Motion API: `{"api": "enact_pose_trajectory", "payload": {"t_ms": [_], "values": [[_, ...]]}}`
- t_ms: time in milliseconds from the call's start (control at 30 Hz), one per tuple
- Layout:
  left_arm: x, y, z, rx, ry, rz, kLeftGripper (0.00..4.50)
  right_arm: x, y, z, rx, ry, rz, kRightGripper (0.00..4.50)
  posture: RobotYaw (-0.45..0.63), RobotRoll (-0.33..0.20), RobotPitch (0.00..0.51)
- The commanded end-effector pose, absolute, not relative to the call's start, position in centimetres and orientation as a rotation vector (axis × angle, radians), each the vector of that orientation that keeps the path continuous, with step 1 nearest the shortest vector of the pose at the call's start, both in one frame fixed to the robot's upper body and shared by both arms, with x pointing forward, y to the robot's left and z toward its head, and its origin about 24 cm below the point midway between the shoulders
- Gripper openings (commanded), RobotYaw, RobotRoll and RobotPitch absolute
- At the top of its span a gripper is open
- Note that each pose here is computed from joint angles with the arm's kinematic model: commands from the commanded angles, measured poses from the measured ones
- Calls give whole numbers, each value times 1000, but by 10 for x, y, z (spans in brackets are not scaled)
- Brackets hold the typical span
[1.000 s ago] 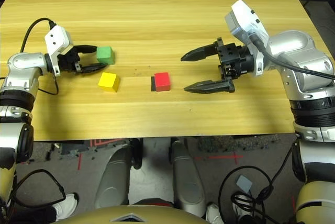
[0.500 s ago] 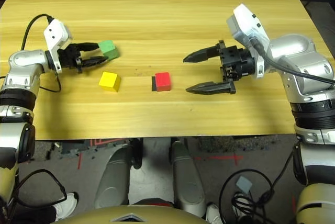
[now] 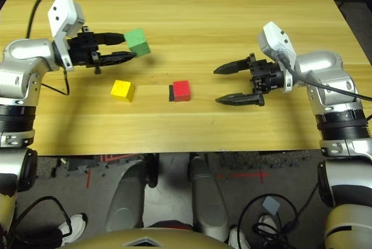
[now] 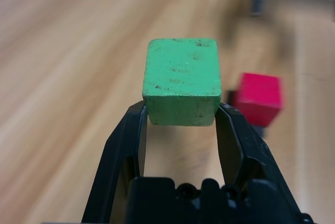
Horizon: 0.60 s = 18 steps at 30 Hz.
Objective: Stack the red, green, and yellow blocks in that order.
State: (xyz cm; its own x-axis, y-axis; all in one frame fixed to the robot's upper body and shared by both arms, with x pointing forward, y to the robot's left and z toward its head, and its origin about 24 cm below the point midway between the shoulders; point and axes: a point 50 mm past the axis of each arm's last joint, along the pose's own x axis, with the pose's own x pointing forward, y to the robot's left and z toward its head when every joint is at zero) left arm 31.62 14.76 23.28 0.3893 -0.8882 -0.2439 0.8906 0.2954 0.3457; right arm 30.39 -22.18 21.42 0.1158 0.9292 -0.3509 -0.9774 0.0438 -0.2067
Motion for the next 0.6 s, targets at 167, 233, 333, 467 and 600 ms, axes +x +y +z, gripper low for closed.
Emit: {"api": "enact_pose_trajectory", "payload": {"t_ms": [167,233,333,467,600], "values": [[303,122,216,475,68,-1269,2040,301,-219,209,-440,141,1481,4500,-154,-138,291],[301,116,214,473,65,-1289,2040,301,-219,209,-438,139,1480,4500,-160,-136,291],[297,109,213,470,53,-1316,2040,300,-218,209,-438,136,1475,4500,-166,-134,293],[294,105,209,480,47,-1330,2040,299,-219,210,-438,135,1469,4500,-174,-136,296],[292,99,203,490,40,-1354,2040,298,-219,210,-438,136,1463,4500,-183,-138,302]]}}
